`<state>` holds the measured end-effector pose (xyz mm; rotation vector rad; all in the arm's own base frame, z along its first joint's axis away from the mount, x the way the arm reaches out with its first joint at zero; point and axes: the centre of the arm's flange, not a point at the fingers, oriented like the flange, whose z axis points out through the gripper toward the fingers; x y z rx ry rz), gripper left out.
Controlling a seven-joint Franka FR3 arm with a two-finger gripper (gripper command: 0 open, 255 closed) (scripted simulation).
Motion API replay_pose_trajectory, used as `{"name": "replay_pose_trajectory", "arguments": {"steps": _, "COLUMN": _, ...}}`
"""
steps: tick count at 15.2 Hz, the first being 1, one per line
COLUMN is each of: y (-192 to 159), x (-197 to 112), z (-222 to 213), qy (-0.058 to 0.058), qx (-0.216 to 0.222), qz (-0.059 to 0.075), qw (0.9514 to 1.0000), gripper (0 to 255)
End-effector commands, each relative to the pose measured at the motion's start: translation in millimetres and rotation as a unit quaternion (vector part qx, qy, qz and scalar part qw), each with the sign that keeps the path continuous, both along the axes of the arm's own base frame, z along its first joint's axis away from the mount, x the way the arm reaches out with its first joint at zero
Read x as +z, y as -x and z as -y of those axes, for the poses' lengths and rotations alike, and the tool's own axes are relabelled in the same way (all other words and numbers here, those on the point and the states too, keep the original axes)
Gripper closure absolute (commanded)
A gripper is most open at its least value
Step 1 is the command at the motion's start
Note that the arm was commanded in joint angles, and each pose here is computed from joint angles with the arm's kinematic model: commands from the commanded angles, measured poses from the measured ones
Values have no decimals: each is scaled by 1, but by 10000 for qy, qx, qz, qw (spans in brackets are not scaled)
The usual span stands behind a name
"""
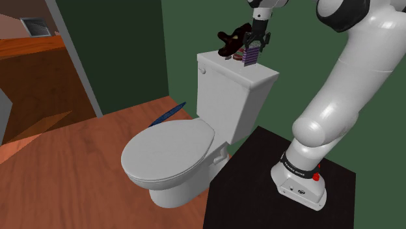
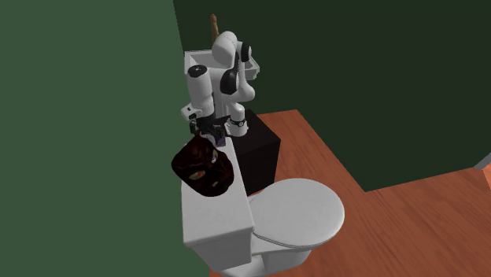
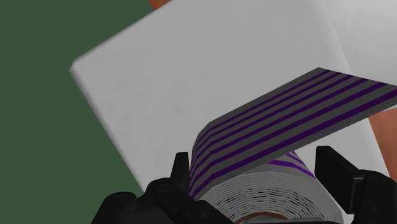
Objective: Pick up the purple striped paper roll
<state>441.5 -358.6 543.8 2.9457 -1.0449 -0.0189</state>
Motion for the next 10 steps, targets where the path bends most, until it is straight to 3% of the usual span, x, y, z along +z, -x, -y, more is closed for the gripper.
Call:
{"name": "replay_pose_trajectory", "arguments": {"steps": 1, "y": 1, "x": 11, "z": 0, "qy": 3, "qx": 0, "qz": 6, "qw": 10000, "gripper": 255}}
{"name": "replay_pose_trajectory", "arguments": {"steps": 10, "y": 1, "x": 49, "z": 0, "qy": 3, "qx": 0, "qz": 6, "qw": 10000, "gripper": 255}}
